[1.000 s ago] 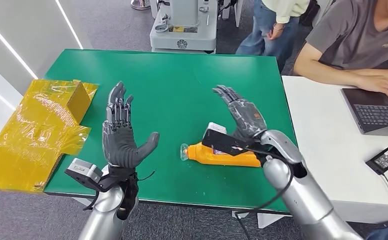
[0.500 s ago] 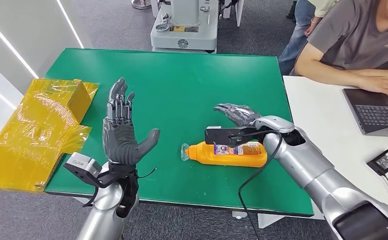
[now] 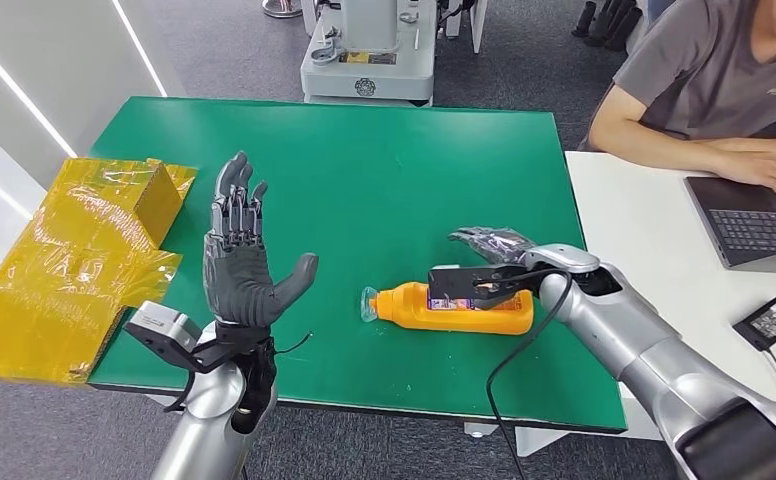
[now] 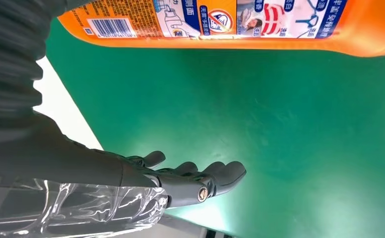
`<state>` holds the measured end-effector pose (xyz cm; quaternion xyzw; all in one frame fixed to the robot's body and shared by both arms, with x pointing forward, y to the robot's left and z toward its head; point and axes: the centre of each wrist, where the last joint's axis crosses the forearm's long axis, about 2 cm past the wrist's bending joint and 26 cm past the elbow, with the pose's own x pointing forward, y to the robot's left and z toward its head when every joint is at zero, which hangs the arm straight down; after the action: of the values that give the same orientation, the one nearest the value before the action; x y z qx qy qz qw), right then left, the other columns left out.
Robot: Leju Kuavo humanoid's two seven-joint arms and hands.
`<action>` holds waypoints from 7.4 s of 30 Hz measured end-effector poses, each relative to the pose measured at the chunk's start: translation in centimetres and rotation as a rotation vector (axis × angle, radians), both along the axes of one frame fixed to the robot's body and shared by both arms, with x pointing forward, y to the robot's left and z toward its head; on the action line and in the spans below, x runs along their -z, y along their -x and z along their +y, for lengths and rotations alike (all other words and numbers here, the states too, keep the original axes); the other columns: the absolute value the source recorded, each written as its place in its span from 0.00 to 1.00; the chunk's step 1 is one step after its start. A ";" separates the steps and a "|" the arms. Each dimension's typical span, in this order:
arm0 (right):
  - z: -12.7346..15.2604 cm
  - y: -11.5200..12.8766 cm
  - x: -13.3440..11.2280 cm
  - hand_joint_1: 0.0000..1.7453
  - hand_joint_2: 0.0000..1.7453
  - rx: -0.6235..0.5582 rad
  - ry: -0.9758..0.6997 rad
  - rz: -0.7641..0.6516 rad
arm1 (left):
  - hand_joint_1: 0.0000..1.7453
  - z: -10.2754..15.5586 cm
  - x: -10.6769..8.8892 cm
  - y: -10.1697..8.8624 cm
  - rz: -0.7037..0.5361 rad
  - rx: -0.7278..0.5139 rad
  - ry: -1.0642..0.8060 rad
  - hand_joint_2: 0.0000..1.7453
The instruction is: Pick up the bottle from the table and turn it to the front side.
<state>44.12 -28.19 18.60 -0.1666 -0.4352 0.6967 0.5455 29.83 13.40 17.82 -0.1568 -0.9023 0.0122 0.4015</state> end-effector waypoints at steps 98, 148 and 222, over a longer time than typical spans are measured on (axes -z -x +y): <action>9.8 11.4 5.7 1.00 1.00 0.109 -0.828 -0.767 | 0.00 -1.6 0.6 0.3 0.073 0.309 0.021 1.00; 10.0 11.2 8.4 1.00 1.00 -0.123 -0.640 -0.429 | 0.00 -1.6 1.9 -1.0 0.120 0.344 -0.036 1.00; 13.7 20.3 -0.3 0.00 1.00 0.112 -1.826 -0.678 | 1.00 -1.1 2.3 0.1 0.149 0.230 -0.011 1.00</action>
<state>23.85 -14.49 18.91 0.1083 -0.9328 -0.0206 0.3430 29.73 12.29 15.50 -0.2557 -0.8462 -0.0271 0.4668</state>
